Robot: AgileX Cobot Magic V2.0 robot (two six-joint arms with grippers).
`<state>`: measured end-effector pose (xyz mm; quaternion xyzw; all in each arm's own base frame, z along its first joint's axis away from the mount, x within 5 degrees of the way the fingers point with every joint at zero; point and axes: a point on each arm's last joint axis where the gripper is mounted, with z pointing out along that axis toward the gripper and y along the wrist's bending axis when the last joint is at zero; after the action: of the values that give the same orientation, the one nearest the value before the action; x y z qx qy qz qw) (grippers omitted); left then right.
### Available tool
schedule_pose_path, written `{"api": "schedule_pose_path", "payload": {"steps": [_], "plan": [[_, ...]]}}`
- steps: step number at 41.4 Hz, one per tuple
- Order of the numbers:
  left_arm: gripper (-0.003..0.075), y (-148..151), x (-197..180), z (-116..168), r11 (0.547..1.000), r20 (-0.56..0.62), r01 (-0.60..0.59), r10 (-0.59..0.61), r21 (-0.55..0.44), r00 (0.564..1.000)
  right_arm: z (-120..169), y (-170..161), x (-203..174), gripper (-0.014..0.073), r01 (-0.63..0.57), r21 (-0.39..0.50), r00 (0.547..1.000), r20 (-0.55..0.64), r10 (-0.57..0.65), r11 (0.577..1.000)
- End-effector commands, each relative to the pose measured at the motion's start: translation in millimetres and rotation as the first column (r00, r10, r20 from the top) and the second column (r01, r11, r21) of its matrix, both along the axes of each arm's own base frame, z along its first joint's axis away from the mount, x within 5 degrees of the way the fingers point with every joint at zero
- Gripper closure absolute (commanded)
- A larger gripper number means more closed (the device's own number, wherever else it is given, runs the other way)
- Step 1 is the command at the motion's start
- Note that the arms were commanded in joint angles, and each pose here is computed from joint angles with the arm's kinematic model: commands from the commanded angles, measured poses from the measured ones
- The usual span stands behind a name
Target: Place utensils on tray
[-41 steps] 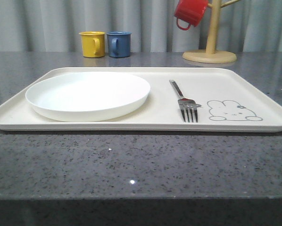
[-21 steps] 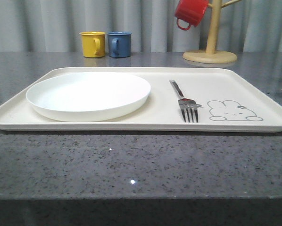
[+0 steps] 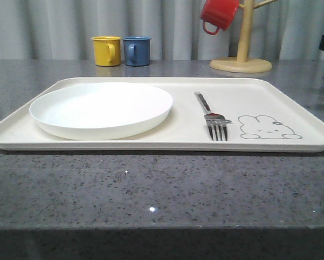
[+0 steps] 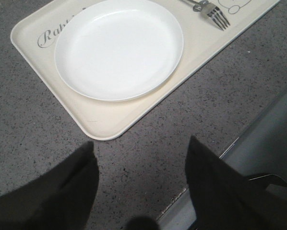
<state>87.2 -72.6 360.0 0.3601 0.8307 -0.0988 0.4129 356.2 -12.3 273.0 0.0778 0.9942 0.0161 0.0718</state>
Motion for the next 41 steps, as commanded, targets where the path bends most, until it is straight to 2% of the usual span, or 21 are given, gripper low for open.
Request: {"api": "schedule_pose_path", "payload": {"steps": [1,9,13,18,29,32,37,41], "plan": [[0.0334,-3,2,12,0.998,0.066,0.011,-0.007,-0.057,0.998,40,19,-11,0.0526,-0.064,0.012,0.996,0.070,0.063,0.998],[0.0334,-3,2,12,0.998,0.066,0.011,-0.007,-0.057,0.998,50,82,-18,0.0526,-0.220,0.094,0.973,0.094,0.212,0.971],[0.0334,-3,2,12,0.998,0.066,0.011,-0.007,-0.057,0.998,47,108,-19,0.0526,-0.257,0.154,0.965,0.104,0.243,0.954],[0.0334,-3,2,12,0.998,0.066,0.011,-0.007,-0.057,0.998,37,129,-17,0.0526,-0.214,0.218,0.977,0.070,0.204,0.952],[0.0334,-3,2,12,0.998,0.066,0.011,-0.007,-0.057,0.998,16,140,-9,0.0517,-0.125,0.228,0.992,0.006,0.127,0.966],[0.0334,-3,2,12,0.998,0.066,0.011,-0.007,-0.057,0.998,13,140,-8,0.0461,-0.123,0.226,0.992,-0.005,0.128,0.966],[0.0334,-3,2,12,0.998,0.066,0.011,-0.007,-0.057,0.998,13,140,-8,0.0284,-0.123,0.226,0.992,-0.013,0.129,0.966],[0.0334,-3,2,12,0.998,0.066,0.011,-0.007,-0.057,0.998,20,140,-10,0.0230,-0.157,0.224,0.988,0.036,0.153,0.962]]}}
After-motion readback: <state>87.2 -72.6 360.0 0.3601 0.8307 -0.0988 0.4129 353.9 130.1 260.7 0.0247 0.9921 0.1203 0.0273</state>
